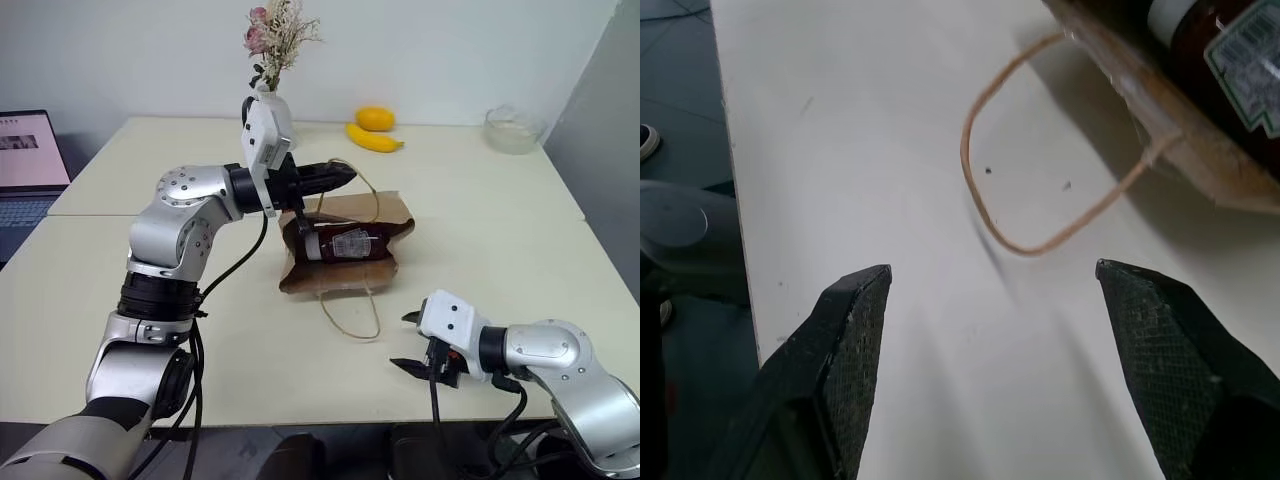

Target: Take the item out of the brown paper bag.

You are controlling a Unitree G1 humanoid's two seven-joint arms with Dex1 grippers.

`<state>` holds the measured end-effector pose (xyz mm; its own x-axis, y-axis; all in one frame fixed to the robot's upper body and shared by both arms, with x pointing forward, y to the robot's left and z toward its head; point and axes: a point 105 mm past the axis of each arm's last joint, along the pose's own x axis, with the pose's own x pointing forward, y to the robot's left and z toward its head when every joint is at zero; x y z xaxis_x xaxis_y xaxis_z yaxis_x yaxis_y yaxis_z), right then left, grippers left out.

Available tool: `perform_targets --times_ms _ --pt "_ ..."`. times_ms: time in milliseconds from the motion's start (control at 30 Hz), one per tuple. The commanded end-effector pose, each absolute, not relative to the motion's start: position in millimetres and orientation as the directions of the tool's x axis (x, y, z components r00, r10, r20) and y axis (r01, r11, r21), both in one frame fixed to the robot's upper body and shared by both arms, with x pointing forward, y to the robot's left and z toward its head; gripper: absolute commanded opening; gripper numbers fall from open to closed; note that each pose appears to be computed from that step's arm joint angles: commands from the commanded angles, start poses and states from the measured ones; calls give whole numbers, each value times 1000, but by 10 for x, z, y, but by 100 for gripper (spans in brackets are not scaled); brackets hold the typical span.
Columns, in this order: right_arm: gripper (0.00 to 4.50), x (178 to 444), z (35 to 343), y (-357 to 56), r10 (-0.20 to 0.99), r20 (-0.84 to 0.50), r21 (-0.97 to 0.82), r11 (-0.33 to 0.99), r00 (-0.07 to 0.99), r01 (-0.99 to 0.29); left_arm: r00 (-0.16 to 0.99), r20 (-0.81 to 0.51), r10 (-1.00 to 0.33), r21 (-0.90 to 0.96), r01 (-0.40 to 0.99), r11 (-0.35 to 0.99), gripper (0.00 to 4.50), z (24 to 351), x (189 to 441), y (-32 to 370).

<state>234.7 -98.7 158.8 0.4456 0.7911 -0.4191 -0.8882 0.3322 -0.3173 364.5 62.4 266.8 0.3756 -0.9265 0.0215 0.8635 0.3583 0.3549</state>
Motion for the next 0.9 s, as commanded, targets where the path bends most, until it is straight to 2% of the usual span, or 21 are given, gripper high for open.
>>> perform_targets --times_ms 33,333,400,467,600,733,900 --pt "343 2552 1804 -777 800 -336 -457 324 498 -829 356 62 -932 373 858 353 0 2801 3608 597" --pt "343 3132 1825 -326 782 -310 -581 295 541 -759 348 104 -932 359 860 362 0 2919 3605 614" --pt "381 3361 1737 -230 739 -319 -627 304 593 -717 352 106 -930 359 859 366 0 2908 3593 634" --pt "435 3479 1667 -160 715 -335 -665 282 613 -692 353 108 -929 357 859 368 0 2905 3581 648" --pt "443 3652 1589 -123 674 -343 -726 252 655 -640 360 117 -925 347 858 378 0 2921 3591 666" --pt "443 3745 1409 -172 617 -417 -795 109 668 -597 367 119 -923 345 856 385 0 2930 3599 681" --pt "443 3810 1423 -131 596 -413 -855 6 689 -518 374 119 -920 341 855 391 0 2945 3617 706"
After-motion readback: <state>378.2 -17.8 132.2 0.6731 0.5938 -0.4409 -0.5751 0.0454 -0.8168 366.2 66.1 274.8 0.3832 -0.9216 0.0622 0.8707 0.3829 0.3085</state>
